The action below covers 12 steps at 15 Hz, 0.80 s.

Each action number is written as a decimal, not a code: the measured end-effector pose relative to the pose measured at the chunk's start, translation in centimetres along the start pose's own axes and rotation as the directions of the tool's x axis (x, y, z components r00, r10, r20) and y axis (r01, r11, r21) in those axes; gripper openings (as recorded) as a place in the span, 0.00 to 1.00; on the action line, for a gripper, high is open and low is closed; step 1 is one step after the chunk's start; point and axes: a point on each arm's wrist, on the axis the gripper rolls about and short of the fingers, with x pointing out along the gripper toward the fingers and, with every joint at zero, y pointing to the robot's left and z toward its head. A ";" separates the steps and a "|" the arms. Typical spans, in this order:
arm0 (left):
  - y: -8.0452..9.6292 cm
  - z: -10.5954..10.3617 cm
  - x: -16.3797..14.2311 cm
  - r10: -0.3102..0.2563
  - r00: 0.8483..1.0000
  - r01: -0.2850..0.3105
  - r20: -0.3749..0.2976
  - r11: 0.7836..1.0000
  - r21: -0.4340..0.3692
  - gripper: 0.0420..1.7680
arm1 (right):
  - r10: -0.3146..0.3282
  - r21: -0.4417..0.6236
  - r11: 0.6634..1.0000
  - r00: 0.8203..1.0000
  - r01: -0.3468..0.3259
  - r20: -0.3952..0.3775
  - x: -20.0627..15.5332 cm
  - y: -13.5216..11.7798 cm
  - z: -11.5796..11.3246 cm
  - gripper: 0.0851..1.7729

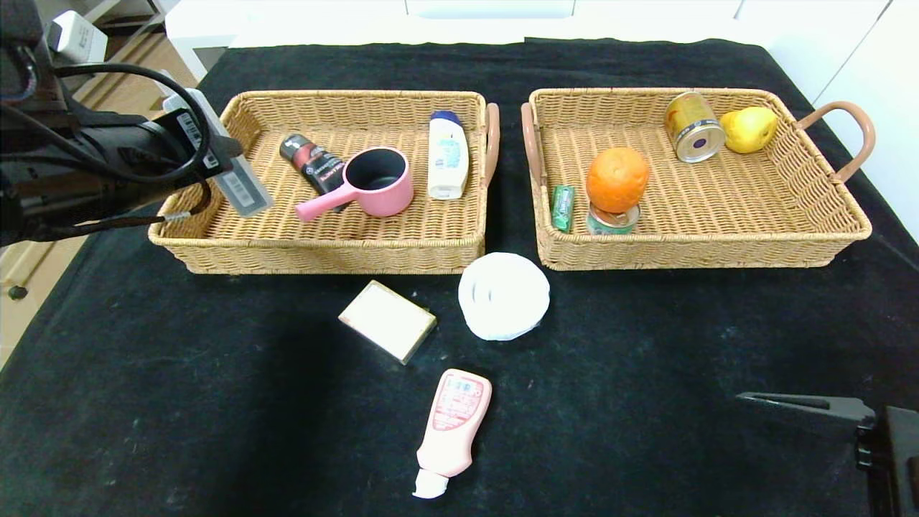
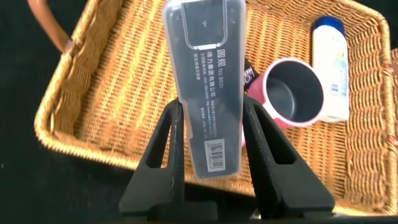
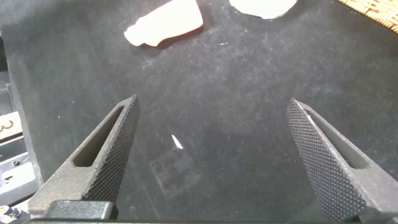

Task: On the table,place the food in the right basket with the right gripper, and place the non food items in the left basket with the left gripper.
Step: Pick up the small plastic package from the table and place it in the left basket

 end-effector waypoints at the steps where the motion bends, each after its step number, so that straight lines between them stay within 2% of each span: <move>1: 0.0 0.3 0.5 0.000 1.000 0.000 0.016 1.000 0.004 0.36 | 0.000 0.000 1.000 1.000 0.000 0.000 0.0 0.0 0.0 0.96; 3: 0.0 0.4 1.6 0.005 0.999 -0.006 0.045 1.000 0.014 0.36 | -0.001 0.000 1.000 1.000 0.001 0.000 0.0 0.0 0.0 0.96; 7: 0.5 -0.1 3.0 0.032 0.999 -0.033 0.032 0.999 0.023 0.36 | -0.001 0.000 1.000 1.000 0.001 -0.001 0.0 0.0 0.0 0.96; 12: 0.9 -0.3 3.4 0.050 0.998 -0.051 0.025 0.998 0.038 0.64 | 0.000 0.003 1.000 1.000 0.000 -0.006 0.1 0.0 -0.1 0.96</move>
